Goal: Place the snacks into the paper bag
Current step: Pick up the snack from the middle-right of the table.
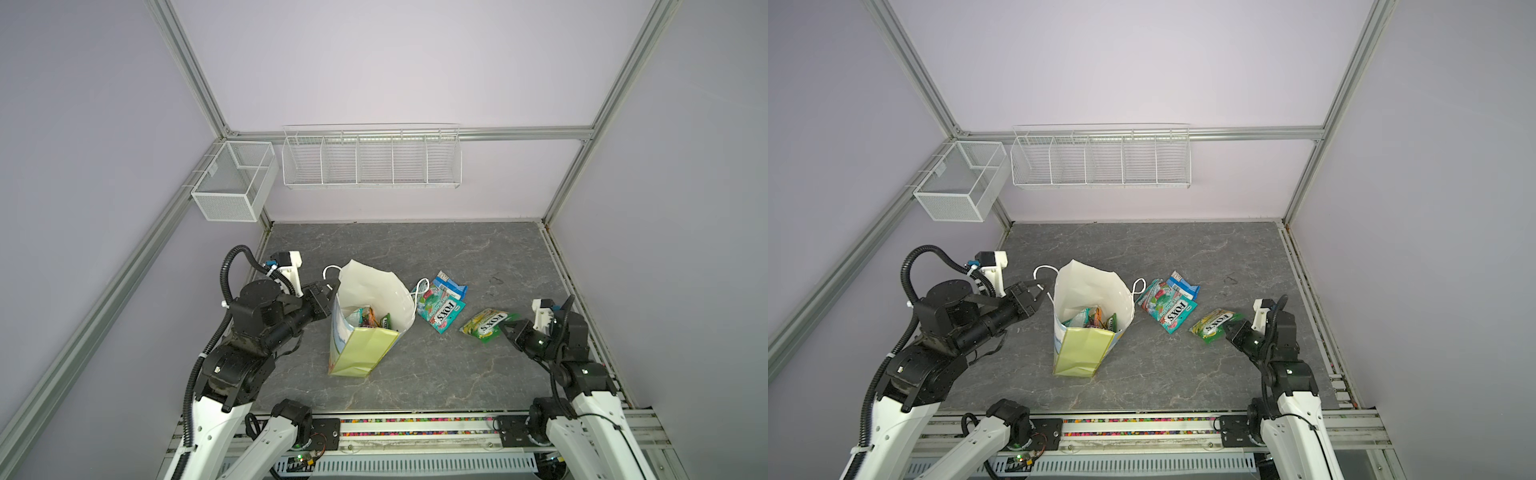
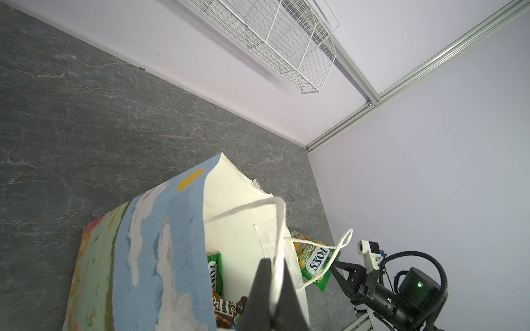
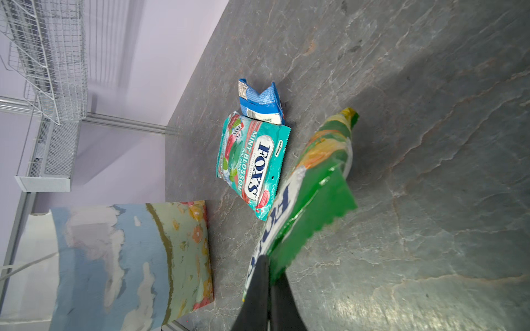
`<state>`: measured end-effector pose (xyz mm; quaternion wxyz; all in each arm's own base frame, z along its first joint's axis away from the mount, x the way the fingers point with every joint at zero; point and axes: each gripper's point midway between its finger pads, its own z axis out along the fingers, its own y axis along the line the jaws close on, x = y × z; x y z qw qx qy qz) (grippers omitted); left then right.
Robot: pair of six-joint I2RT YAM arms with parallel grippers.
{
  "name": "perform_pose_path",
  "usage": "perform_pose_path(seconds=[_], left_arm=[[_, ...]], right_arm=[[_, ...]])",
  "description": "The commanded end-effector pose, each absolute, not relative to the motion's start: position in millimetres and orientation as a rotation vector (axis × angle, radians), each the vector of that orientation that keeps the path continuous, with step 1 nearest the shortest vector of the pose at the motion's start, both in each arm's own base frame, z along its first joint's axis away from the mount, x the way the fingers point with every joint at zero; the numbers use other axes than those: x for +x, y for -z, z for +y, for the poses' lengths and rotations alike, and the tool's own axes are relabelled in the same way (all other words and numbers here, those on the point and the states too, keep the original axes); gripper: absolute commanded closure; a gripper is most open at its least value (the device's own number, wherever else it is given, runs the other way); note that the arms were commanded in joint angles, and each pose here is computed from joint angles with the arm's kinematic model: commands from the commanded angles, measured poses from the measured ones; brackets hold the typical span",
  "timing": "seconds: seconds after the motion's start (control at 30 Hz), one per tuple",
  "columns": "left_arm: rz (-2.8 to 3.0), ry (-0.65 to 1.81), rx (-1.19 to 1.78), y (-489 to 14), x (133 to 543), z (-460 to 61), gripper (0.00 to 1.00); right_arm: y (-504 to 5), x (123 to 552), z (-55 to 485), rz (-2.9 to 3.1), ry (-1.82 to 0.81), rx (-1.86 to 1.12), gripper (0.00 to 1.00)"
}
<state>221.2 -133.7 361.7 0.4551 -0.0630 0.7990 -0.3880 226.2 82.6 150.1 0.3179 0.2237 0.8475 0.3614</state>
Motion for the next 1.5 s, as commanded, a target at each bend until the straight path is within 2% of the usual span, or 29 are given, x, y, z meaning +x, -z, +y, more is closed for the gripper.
perform_pose_path(seconds=[0.0,1.2,1.47], left_arm=[[1.892,0.999,-0.144,-386.1,220.0,-134.4,1.00],[1.888,1.009,-0.140,-387.5,216.9,-134.5,1.00],[1.884,1.001,-0.146,-388.3,217.1,-132.8,1.00]], right_arm=[[-171.1,223.8,88.0,2.203,-0.965,0.508,0.94],[-316.9,194.2,133.2,2.008,-1.168,0.027,0.93],[-369.8,178.3,151.6,1.878,-1.280,-0.149,0.94]])
